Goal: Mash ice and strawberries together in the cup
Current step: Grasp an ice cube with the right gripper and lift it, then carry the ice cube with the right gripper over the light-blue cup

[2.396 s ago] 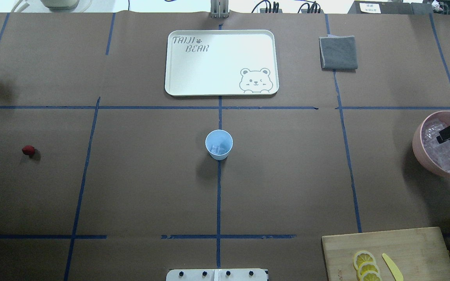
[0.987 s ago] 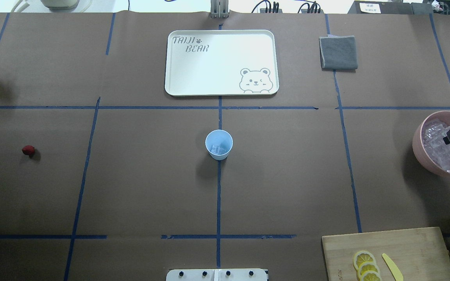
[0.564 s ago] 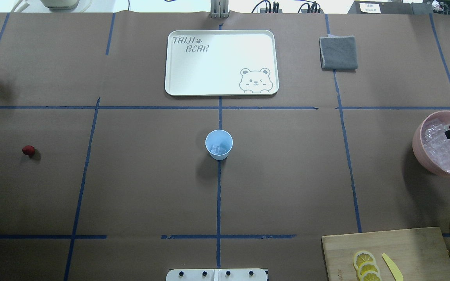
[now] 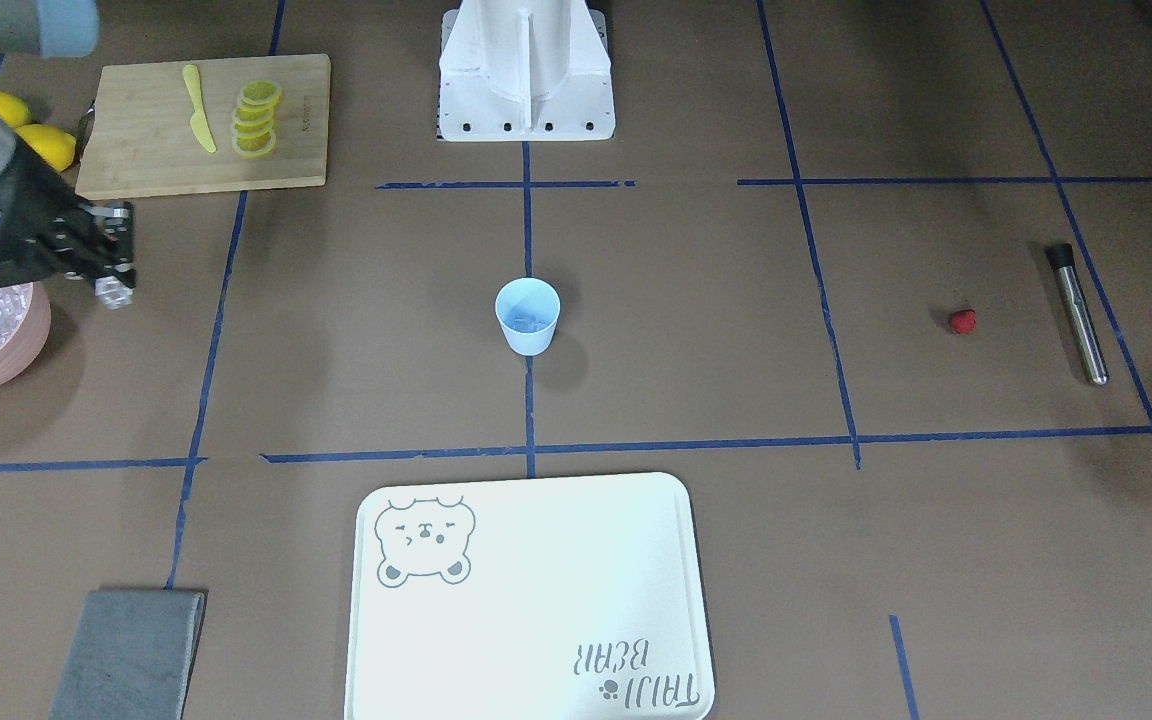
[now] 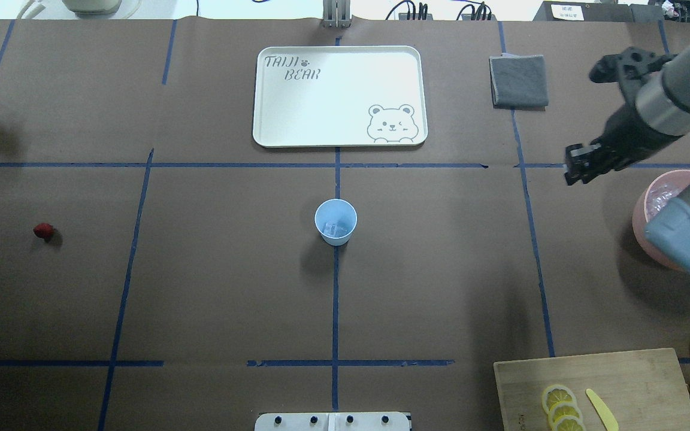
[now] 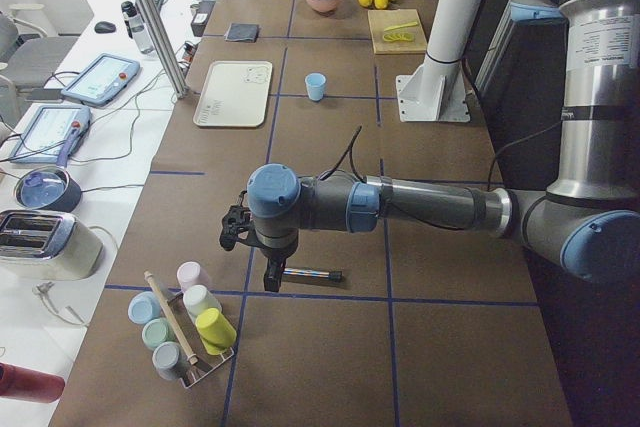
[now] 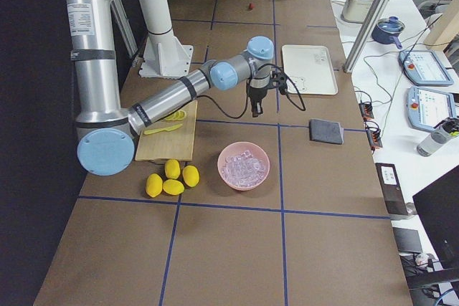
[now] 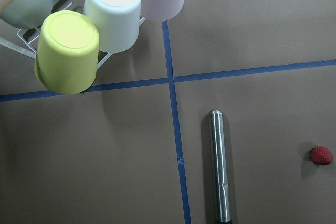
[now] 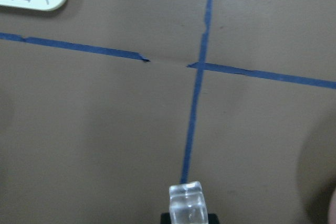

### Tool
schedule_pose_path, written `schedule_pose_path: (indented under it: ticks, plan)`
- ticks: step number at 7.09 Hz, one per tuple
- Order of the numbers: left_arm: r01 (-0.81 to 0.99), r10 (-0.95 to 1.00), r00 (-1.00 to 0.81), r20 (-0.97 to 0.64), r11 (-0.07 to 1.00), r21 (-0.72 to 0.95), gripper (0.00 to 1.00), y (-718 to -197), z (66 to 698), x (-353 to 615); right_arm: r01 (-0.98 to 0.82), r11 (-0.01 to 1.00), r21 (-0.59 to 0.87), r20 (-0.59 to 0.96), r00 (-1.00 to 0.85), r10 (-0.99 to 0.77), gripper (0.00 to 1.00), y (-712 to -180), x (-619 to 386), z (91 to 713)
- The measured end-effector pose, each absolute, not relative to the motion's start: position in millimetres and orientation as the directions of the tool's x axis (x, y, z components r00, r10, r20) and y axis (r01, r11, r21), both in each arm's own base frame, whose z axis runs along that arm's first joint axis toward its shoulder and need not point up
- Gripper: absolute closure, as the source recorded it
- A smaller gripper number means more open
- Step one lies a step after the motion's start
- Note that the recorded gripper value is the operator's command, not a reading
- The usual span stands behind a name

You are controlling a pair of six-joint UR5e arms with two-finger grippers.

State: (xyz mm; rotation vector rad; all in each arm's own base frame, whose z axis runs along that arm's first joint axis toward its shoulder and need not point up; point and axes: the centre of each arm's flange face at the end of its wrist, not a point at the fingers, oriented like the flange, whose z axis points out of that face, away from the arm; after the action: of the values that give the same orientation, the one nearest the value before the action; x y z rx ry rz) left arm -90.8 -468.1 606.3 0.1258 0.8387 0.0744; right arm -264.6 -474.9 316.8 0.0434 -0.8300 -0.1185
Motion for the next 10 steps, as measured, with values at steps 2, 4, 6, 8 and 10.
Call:
schedule_pose_path:
  ticks: [2,4,6,8,10]
  plan:
    - [-0.016,0.112,0.667,-0.737,0.991,0.135,0.0,-468,609,-91,0.041,0.999,0.021,0.751,0.658,-0.043,1.0,-456,-370,238]
    - [-0.016,0.109,0.666,-0.738,0.991,0.132,0.0,-468,611,-91,-0.022,0.999,-0.028,0.751,0.659,0.035,1.0,-443,-452,179]
    - [-0.016,0.108,0.666,-0.738,0.991,0.13,0.0,-468,612,-91,-0.067,0.996,-0.055,0.734,0.674,0.086,1.0,-433,-516,142]
    - [-0.016,0.107,0.666,-0.738,0.992,0.129,0.0,-468,613,-91,-0.075,0.995,-0.061,0.726,0.681,0.096,1.0,-430,-538,132]
    - [-0.016,0.106,0.666,-0.738,0.992,0.128,0.0,-467,613,-91,-0.073,0.995,-0.065,0.721,0.686,0.098,1.0,-431,-550,128]
